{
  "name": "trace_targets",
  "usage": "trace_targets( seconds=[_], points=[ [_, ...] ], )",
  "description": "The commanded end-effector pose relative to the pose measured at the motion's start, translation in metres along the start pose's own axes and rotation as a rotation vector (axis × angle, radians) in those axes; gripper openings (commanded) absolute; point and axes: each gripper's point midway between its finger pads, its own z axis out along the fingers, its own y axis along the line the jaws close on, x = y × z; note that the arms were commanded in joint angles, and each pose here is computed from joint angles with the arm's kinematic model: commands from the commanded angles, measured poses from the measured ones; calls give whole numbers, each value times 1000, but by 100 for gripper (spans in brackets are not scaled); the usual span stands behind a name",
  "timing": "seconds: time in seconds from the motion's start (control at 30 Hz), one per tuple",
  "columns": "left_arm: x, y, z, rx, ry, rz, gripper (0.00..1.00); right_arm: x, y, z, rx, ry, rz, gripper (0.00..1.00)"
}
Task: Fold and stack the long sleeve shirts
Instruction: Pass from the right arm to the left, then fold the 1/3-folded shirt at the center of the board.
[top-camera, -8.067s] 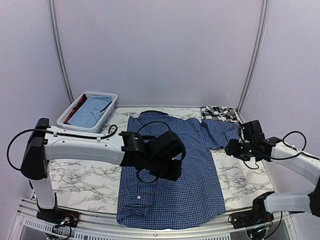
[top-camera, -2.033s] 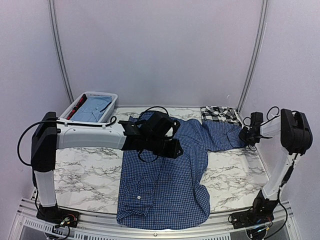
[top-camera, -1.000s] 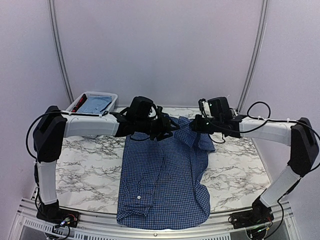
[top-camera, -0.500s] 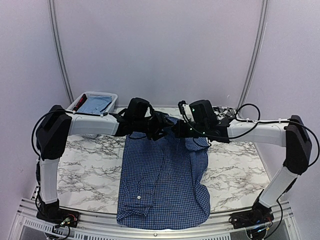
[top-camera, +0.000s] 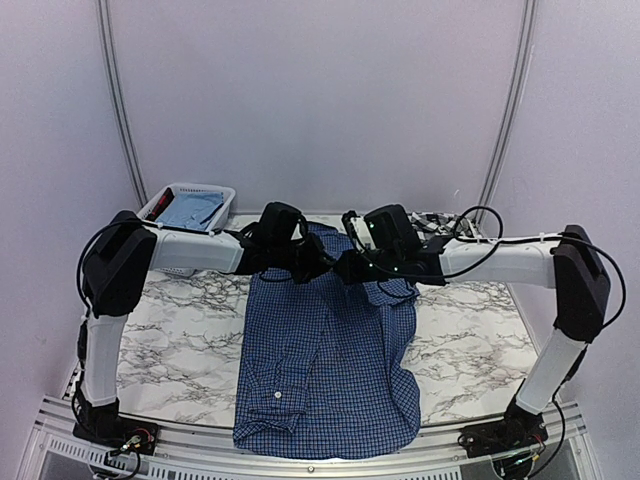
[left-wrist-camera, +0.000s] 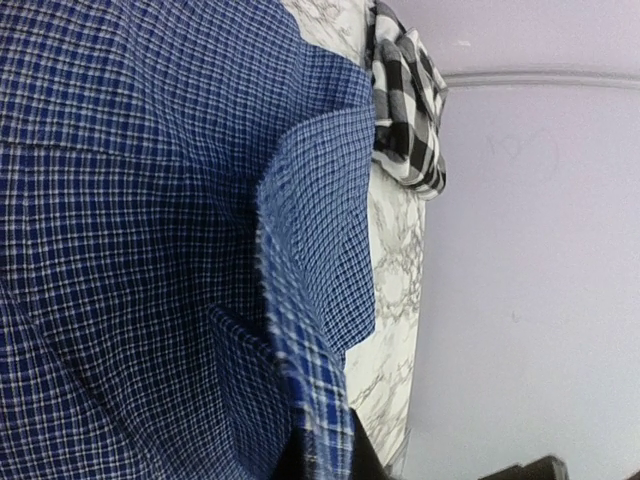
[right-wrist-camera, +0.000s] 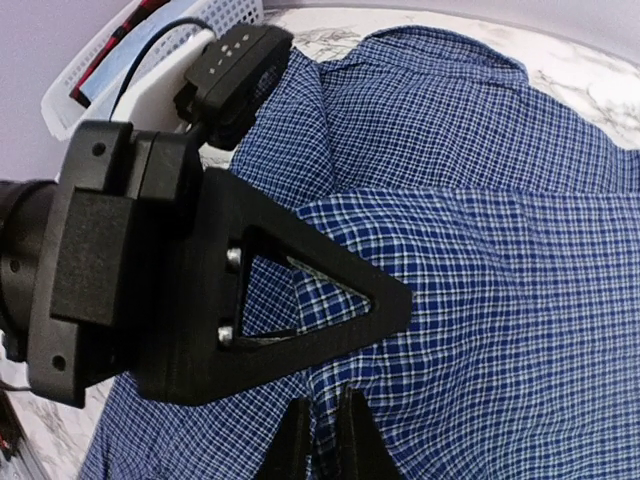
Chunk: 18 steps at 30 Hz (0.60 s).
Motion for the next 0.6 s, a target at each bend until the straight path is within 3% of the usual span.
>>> trace_targets(
  seconds=[0.0,0.23,0.37,0.57],
  points=[
    [-12,2,1,-39,-4,65,0,-25,14,-14,-9,-46,-15,20],
    [-46,-33,-23,-47,-70,263,0,9,-13,-50,99,21,36,50],
    [-59,-51,-38,-32,-99,359,0,50,-33,-75,138,78,85,58],
    [-71,-73,-49,6,-114,436,0,108,-50,-105,152,155,148,61]
  ],
)
